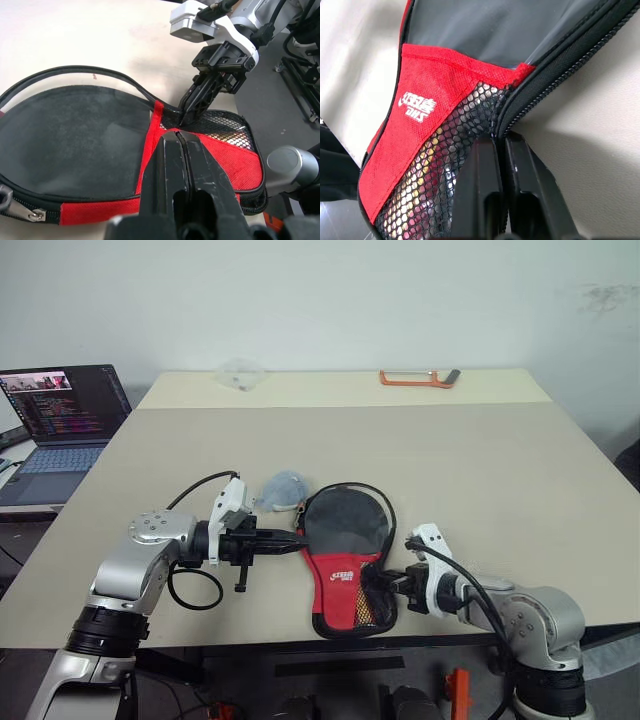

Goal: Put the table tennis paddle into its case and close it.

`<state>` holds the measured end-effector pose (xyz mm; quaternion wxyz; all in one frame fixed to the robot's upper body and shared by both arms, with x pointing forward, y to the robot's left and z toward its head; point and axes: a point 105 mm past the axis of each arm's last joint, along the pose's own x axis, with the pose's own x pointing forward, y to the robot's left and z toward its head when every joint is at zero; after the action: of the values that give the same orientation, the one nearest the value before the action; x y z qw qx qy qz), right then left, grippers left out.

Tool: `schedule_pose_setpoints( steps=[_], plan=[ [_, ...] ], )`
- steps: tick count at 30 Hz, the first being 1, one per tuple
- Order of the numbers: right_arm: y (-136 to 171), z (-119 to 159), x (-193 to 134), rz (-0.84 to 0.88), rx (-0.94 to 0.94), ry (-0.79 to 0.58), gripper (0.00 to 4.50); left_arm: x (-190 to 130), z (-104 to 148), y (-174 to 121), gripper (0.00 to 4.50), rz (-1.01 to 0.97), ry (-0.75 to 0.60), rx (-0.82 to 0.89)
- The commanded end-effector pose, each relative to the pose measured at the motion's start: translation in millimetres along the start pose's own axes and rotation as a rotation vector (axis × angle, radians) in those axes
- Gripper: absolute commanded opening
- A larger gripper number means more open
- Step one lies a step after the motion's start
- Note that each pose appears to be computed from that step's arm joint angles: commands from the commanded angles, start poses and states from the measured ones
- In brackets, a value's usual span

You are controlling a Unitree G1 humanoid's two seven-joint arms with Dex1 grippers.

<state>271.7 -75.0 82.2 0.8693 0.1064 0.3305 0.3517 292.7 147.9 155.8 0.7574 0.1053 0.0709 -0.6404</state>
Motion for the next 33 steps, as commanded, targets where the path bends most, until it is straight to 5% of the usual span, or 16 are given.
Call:
schedule_pose_setpoints(
  steps=[1, 10, 15, 20, 23, 33],
  plan=[
    [8, 7, -4, 0.039, -0.037, -0.029, 1.44, -1, 9, -1, 0.00, 0.003, -0.014, 0.049],
    [9, 20, -29, 0.081, -0.404, 0.015, 4.49, 0, 10, 0, 0.00, 0.036, -0.017, 0.053],
    [14, 55, -54, 0.155, -0.585, -0.086, 4.49, -14, 10, 12, 0.00, 0.170, -0.021, 0.022],
    [35, 85, -13, 0.217, -0.585, -0.212, 4.49, -30, 5, 26, 0.00, 0.328, -0.026, -0.017],
    [40, 84, 16, 0.230, -0.574, -0.215, 4.50, -35, 2, 33, 0.54, 0.399, -0.023, -0.010],
    [37, 59, 46, 0.225, -0.576, -0.165, 4.50, -77, 1, 73, 3.95, 0.743, -0.043, -0.006]
  ],
)
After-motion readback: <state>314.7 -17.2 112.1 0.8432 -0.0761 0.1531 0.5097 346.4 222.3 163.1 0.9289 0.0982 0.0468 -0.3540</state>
